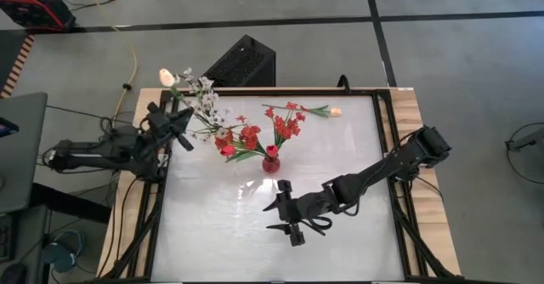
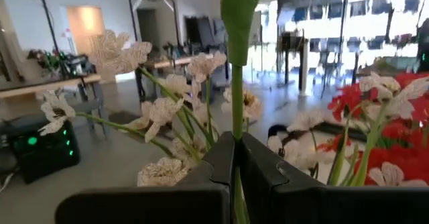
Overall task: Sort flowers into vase by color
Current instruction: Put the bottom white tulip into the yellow vase
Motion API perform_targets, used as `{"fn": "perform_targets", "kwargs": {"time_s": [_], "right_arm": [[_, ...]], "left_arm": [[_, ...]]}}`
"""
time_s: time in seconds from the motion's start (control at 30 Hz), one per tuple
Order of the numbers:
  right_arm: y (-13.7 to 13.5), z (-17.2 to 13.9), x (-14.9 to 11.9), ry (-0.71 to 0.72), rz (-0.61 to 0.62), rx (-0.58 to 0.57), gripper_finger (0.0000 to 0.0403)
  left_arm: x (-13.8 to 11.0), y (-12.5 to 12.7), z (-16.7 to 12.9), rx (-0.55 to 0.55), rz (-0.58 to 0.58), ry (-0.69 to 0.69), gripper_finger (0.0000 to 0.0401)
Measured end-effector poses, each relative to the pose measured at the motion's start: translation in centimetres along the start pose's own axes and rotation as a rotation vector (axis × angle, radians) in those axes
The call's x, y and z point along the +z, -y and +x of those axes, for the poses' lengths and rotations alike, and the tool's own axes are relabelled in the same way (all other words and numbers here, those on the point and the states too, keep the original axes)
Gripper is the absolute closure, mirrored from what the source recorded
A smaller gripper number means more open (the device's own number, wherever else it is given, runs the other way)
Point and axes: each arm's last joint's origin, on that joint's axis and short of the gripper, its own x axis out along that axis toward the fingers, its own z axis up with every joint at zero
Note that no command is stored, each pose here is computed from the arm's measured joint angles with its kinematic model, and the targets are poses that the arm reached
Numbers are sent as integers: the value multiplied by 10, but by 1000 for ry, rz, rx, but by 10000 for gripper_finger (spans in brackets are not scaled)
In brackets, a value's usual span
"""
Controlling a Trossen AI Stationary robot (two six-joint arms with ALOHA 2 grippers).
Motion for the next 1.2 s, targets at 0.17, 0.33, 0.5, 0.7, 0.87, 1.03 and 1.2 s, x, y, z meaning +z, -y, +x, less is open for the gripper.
{"fn": "perform_targets", "kwargs": {"time_s": [0.17, 0.33, 0.5, 0.7, 0.87, 1.03, 1.2], "right_arm": [[-2, -3, 1, 2, -2, 6, 148], [-2, -4, 2, 6, -7, 7, 148], [-1, -3, 2, 7, -5, 2, 148], [-1, -3, 2, 6, -8, 2, 148], [1, -3, 2, 4, -10, -3, 148], [5, -2, 3, 4, -6, -11, 148], [5, -2, 2, 1, -6, -11, 148]], "left_arm": [[-17, 1, -1, -15, -44, 65, 401], [-41, 4, 1, -15, -52, 53, 401], [-56, 6, 2, 0, -76, 72, 401], [-52, 5, 1, -24, -95, 139, 401], [-51, 5, 2, -21, -68, 145, 401], [-57, 4, 4, -10, -69, 105, 401], [-67, 5, 7, -14, -70, 86, 401]]}}
